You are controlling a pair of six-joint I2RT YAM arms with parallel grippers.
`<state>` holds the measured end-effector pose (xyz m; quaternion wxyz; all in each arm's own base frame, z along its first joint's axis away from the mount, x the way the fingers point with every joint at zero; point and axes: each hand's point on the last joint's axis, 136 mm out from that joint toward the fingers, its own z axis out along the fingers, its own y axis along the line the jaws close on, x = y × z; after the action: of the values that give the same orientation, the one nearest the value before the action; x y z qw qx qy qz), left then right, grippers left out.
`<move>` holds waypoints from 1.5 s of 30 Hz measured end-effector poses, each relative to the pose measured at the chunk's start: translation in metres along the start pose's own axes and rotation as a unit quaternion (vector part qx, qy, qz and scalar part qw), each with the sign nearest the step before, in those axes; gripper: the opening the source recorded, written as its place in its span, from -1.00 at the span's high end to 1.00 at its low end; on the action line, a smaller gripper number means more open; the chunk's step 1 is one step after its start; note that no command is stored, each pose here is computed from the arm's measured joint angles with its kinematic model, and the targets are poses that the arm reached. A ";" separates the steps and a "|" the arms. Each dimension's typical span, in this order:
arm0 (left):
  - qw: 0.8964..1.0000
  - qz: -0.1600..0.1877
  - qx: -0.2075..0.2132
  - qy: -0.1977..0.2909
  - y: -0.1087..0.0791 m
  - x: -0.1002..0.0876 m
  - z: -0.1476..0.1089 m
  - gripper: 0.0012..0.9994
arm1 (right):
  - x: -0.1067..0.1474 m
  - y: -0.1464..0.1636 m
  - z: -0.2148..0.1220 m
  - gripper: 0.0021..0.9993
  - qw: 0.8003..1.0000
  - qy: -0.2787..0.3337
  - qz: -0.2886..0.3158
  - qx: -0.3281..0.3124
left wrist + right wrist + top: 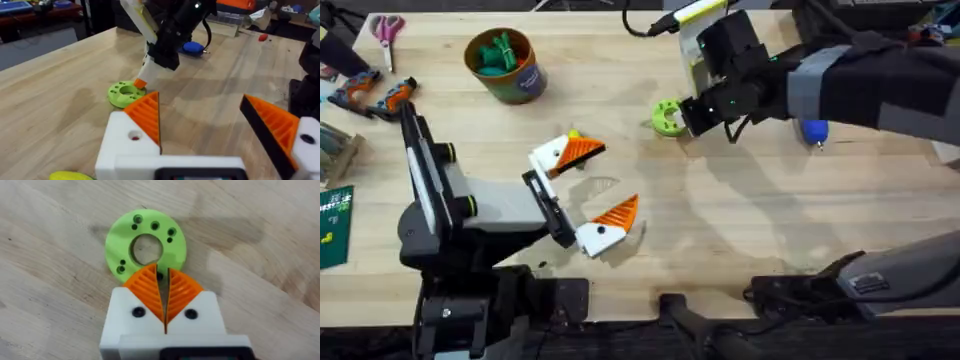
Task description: Pick up the gripper from the table and insert it into the empty holder that is missing its gripper. Then pick up a screw, insert it into the mounting hole, and use the screwdriver to tighten it. Finally, clean up the table by picking up the vegetable and placing it into the bucket.
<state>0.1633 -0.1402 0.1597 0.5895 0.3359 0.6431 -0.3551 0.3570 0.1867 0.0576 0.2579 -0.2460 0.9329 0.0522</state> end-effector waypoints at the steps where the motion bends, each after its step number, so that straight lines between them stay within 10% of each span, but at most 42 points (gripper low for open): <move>1: 1.000 0.000 0.000 0.000 0.000 0.000 0.000 -0.97 | 0.000 0.000 0.000 0.99 1.000 0.000 0.000 0.000; 24: 1.000 0.000 0.000 0.000 0.000 0.000 0.000 -0.97 | -0.014 0.019 -0.005 0.99 0.999 0.004 -0.008 -0.038; 30: 1.000 0.000 0.000 0.000 0.000 0.000 0.000 -0.97 | -0.014 0.019 -0.005 0.20 0.999 0.003 -0.019 -0.038; 45: 1.000 0.000 0.000 0.000 0.000 0.000 0.000 -0.97 | -0.001 0.017 -0.005 0.21 0.999 0.029 -0.025 -0.032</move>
<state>0.1633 -0.1402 0.1597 0.5895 0.3360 0.6430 -0.3551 0.3475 0.2008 0.0619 0.2236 -0.2787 0.9315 0.0687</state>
